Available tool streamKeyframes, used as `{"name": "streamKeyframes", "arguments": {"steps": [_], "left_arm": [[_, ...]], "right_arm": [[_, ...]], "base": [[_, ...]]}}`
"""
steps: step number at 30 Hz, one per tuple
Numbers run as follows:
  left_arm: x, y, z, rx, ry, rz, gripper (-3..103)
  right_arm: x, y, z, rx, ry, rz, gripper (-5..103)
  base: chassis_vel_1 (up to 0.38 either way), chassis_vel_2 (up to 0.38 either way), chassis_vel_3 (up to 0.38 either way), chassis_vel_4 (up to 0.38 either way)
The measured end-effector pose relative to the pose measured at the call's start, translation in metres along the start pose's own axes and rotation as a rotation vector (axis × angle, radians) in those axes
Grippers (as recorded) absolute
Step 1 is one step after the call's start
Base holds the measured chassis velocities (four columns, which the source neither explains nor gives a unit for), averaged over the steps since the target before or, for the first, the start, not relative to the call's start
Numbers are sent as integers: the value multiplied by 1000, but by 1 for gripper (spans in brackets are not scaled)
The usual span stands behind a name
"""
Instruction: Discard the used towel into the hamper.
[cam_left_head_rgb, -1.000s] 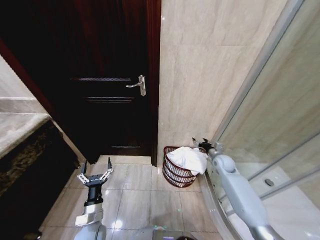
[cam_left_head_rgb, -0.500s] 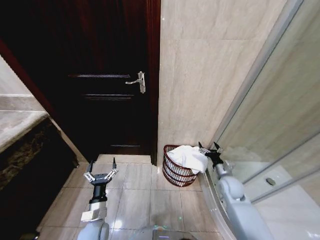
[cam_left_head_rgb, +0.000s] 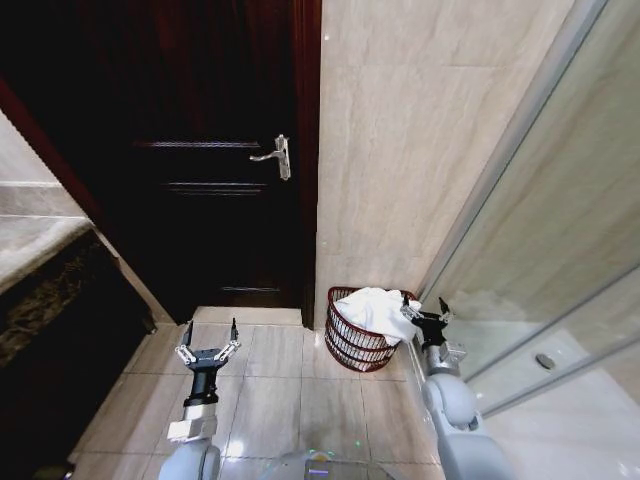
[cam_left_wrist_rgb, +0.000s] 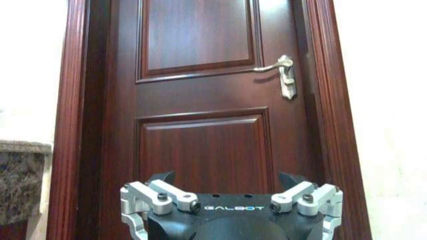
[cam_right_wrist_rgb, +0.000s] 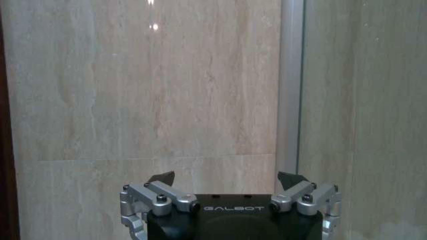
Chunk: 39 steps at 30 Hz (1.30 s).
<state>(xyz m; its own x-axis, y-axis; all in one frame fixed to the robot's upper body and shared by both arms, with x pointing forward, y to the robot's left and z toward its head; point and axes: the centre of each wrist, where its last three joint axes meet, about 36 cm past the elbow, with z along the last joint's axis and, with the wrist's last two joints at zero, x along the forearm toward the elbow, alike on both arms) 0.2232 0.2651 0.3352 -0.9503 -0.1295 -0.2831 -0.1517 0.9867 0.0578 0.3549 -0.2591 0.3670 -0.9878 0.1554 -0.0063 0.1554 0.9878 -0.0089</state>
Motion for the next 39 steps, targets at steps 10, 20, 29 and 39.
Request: {"name": "streamKeyframes", "arguments": {"steps": [10,20,29,39], "left_arm": [[0,0,1,6,0,1,100],[3,2,3,12,-8,1,100],[7,8,6,8,-34,0,100],[13,10,7,4,-34,2,100]], "right_arm": [[1,8,4,14,5,19,100],[5,16,3,30,1,45,100],[10,23,2,38,-17,42,100],[15,25,5,29,-46,52,100]], "base": [[13,14,-19,-8],[72,83,-72,-73],[70,68,-91,-84],[13,22,-126,-124]]}}
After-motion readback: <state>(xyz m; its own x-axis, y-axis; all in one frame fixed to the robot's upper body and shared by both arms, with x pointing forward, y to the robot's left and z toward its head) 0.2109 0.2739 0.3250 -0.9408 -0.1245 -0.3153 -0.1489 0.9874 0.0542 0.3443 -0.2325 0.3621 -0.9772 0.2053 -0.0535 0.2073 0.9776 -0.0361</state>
